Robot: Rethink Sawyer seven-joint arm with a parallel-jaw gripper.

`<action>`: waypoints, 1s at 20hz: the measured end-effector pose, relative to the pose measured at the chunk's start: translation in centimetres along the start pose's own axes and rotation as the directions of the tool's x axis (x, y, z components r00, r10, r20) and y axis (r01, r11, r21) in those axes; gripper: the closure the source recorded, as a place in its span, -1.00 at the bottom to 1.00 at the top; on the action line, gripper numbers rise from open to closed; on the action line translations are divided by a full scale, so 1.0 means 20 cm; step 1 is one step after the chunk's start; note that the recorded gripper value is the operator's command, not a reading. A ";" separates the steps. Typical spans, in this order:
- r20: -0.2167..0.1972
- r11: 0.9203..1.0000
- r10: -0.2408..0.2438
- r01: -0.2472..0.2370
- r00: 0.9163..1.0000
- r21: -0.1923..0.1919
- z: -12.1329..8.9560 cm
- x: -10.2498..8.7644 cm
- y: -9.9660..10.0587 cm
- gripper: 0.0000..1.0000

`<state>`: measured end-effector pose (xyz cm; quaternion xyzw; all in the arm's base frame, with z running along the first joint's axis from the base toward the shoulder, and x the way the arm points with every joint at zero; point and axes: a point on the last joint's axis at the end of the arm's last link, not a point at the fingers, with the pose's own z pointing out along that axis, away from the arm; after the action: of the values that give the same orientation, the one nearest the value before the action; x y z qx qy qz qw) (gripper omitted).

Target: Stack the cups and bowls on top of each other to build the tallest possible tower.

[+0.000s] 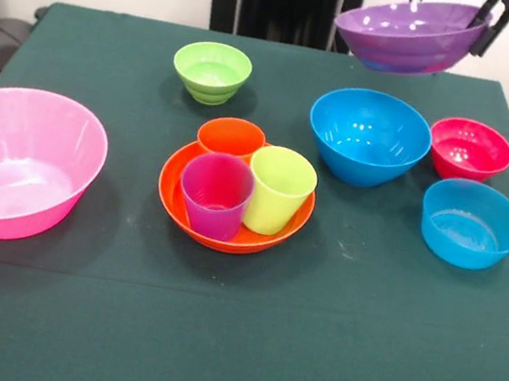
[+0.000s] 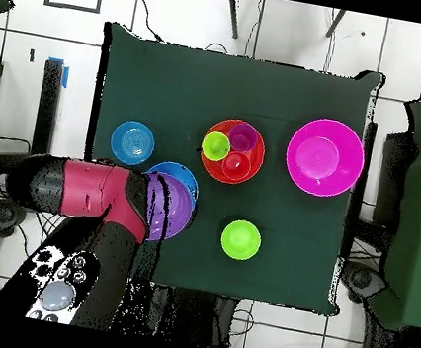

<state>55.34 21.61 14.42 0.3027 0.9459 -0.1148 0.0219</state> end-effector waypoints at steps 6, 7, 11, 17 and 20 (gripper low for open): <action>-0.011 1.000 0.019 -0.019 1.000 -0.005 -0.10 -0.04 -0.03 1.00; -0.020 1.000 0.024 -0.024 1.000 -0.004 -0.14 -0.05 -0.03 1.00; -0.051 0.999 0.045 -0.045 0.998 -0.003 -0.30 -0.11 -0.06 1.00; -0.037 0.997 0.065 -0.066 0.997 -0.026 -0.41 -0.23 -0.06 1.00; -0.004 0.997 0.070 -0.070 0.998 -0.024 -0.40 -0.34 -0.06 1.00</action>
<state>60.46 18.55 23.30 0.3356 0.9361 -0.1021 0.0279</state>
